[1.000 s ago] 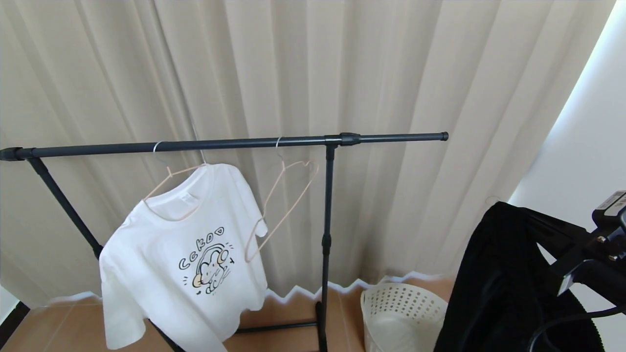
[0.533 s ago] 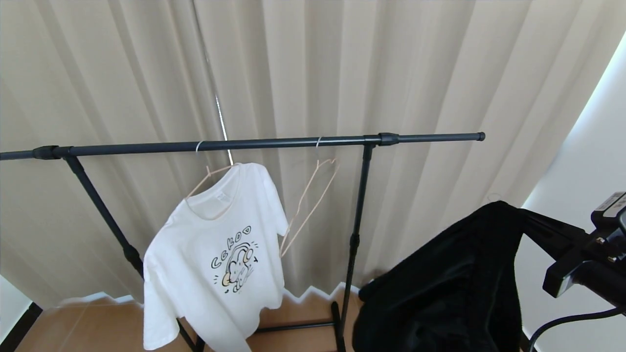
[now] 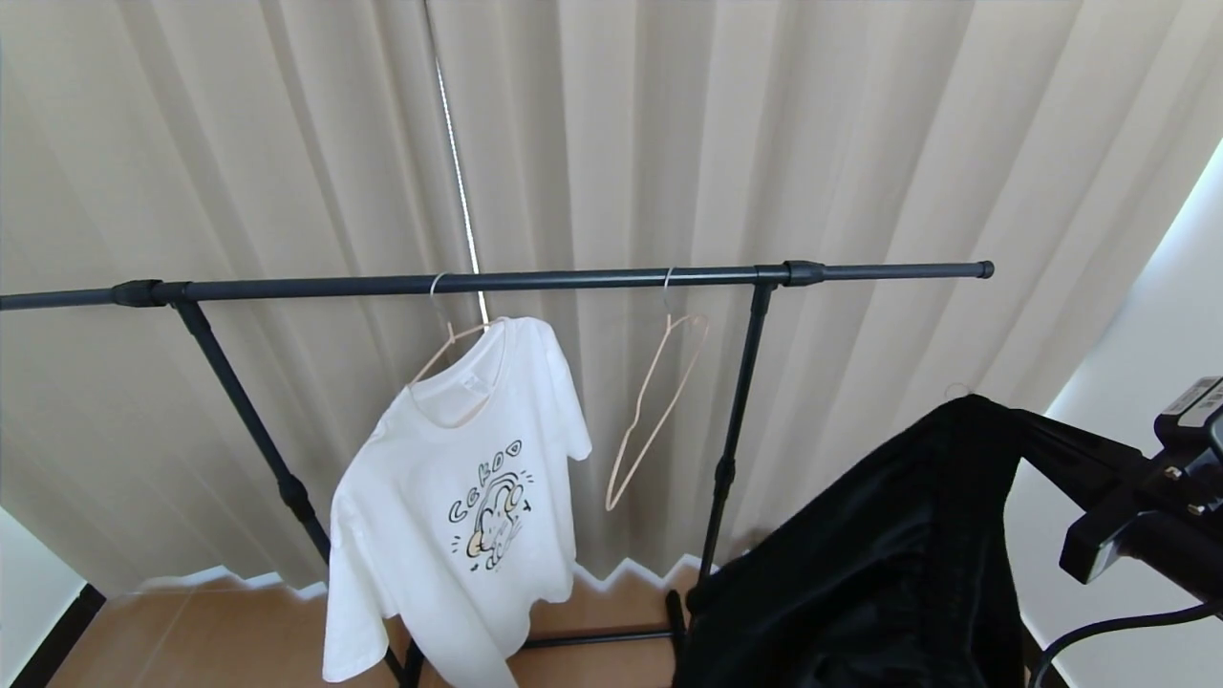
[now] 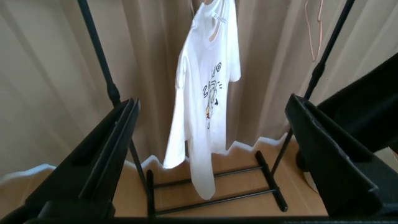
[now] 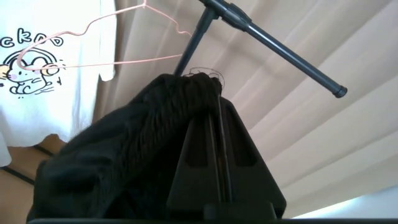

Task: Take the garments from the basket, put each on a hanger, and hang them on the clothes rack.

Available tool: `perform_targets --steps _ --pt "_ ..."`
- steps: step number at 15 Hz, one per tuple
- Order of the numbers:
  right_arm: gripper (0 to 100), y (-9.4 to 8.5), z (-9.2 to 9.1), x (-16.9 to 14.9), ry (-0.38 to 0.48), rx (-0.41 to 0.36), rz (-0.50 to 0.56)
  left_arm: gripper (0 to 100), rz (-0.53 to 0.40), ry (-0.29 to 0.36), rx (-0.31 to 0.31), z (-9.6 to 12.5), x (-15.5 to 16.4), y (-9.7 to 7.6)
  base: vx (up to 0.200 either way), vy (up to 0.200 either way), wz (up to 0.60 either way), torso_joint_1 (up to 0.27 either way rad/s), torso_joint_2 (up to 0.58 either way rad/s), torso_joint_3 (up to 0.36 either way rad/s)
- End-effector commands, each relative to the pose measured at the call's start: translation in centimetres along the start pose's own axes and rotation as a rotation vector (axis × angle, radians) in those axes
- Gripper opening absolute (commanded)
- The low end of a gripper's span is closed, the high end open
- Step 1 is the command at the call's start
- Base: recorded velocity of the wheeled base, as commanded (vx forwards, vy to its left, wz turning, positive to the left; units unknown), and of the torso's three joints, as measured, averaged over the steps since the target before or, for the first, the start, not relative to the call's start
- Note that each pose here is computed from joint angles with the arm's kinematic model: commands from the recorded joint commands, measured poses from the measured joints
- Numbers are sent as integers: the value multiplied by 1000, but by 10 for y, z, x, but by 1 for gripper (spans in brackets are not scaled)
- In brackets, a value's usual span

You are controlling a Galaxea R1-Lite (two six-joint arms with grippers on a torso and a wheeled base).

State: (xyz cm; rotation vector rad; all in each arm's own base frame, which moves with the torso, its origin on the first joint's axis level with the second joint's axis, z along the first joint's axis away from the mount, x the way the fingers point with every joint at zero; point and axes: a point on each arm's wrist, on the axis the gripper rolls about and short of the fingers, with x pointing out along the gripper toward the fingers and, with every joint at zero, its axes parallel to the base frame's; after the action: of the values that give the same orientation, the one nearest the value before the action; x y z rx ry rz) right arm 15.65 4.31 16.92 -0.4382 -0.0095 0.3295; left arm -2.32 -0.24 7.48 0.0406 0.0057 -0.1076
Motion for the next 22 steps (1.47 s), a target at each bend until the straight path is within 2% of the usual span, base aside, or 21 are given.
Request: perform_targets --steps 1,3,6,15,17,18,19,20,21,22 --pt "0 0 0 0 2 0 2 100 0 1 0 0 0 0 0 0 0 0 0 0" --pt "0 1 -1 0 5 -1 3 100 0 1 0 0 0 0 0 0 0 0 0 0" --pt "0 1 -2 0 5 -1 7 100 0 1 0 0 0 0 -200 0 0 7 1 1" --pt "0 8 0 3 0 -3 48 100 -2 3 9 0 0 0 0 0 0 0 0 0" --pt "0 16 14 7 -36 3 46 100 -4 16 86 0 1 0 0 0 0 0 0 0" --pt "0 22 40 24 -81 103 43 100 -17 87 132 2 7 0 0 0 0 0 0 0" --pt "0 26 58 39 -113 160 46 100 -57 155 154 8 13 1 0 0 0 0 0 0" --pt "0 27 71 52 -120 181 46 100 -81 202 154 29 23 2 0 0 0 0 0 0" --pt "0 28 73 61 -106 194 53 100 -94 222 133 47 32 4 0 0 0 0 0 0" --pt "0 31 78 78 -95 227 63 100 -130 236 91 78 50 6 0 0 0 0 0 0"
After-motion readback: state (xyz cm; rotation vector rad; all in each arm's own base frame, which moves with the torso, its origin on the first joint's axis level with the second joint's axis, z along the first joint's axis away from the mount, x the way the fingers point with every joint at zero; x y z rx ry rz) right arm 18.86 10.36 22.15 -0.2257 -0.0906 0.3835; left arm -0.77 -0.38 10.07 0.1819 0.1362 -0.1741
